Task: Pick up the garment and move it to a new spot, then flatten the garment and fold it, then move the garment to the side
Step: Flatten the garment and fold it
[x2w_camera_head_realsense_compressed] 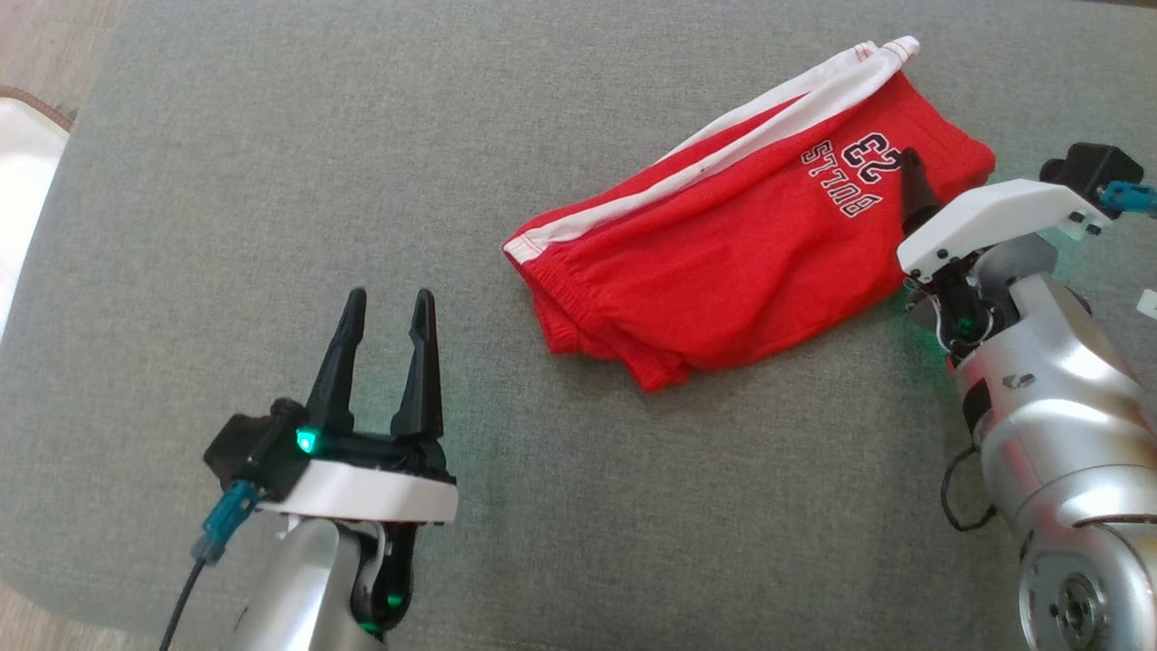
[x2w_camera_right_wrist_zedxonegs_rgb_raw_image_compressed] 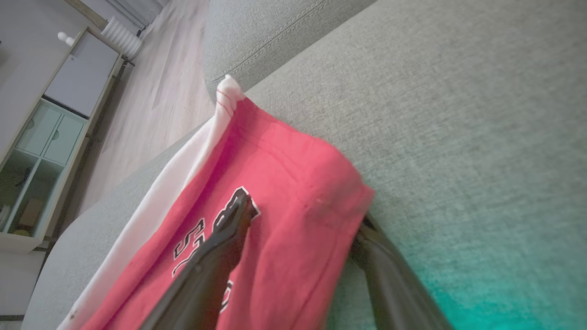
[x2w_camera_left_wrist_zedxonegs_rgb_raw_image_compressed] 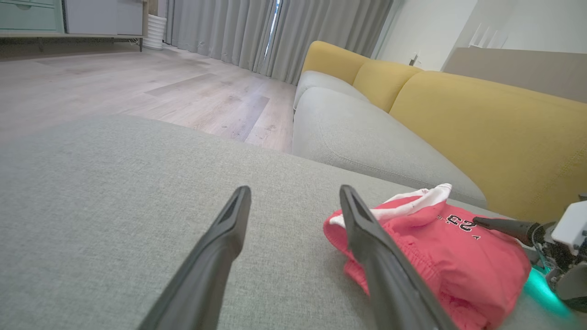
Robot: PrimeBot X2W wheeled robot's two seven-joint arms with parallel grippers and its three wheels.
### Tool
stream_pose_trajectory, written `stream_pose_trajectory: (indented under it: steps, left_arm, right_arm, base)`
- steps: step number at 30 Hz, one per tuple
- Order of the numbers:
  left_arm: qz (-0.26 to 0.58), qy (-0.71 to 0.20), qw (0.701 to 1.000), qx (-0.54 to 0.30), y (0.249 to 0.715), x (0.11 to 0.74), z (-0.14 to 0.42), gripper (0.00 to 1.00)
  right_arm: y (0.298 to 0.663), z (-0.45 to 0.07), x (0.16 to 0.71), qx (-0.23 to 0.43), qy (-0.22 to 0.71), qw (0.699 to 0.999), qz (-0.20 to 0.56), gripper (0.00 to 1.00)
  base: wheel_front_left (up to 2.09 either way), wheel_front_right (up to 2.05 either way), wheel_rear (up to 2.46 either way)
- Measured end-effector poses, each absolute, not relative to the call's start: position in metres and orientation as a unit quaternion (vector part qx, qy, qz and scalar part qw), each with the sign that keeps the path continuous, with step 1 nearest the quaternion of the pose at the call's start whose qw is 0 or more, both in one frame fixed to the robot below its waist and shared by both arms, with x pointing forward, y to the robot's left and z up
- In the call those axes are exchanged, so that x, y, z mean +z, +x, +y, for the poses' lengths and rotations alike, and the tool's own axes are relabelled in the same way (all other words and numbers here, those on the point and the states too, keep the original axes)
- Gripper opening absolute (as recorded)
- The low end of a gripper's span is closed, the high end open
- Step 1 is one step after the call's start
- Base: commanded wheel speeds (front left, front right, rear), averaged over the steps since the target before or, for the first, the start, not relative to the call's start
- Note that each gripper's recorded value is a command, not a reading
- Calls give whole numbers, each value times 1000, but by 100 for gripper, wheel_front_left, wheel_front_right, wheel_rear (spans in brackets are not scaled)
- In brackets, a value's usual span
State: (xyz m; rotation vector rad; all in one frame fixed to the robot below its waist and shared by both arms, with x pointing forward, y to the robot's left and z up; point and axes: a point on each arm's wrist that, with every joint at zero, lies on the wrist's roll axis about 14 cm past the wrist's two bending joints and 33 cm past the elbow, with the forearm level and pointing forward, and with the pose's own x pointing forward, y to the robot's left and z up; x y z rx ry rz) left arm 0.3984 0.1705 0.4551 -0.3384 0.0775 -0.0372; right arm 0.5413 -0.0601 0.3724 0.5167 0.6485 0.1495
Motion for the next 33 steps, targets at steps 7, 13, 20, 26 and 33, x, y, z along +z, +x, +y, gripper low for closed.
stream_pose_trajectory:
  steps: [7,13,20,26,33]
  left_arm:
    - [35,-168,985,-20,401,457,170,100]
    - [36,-169,985,-26,403,457,166,100]
    - [32,-171,984,-35,405,460,160,100]
    - [23,-173,984,-43,405,467,156,100]
    - [9,-176,983,-52,405,477,151,100]
  right_arm:
    - [540,-60,371,73,250,910,322,73]
    - [537,-60,371,79,241,909,329,0]
    - [537,-65,381,72,236,925,290,0]
    - [533,-86,387,39,247,934,254,0]
    - [519,-123,391,-5,249,942,227,0]
  base:
    - [0,0,0]
    - [0,0,0]
    - [0,0,0]
    - [0,0,0]
    - [0,0,0]
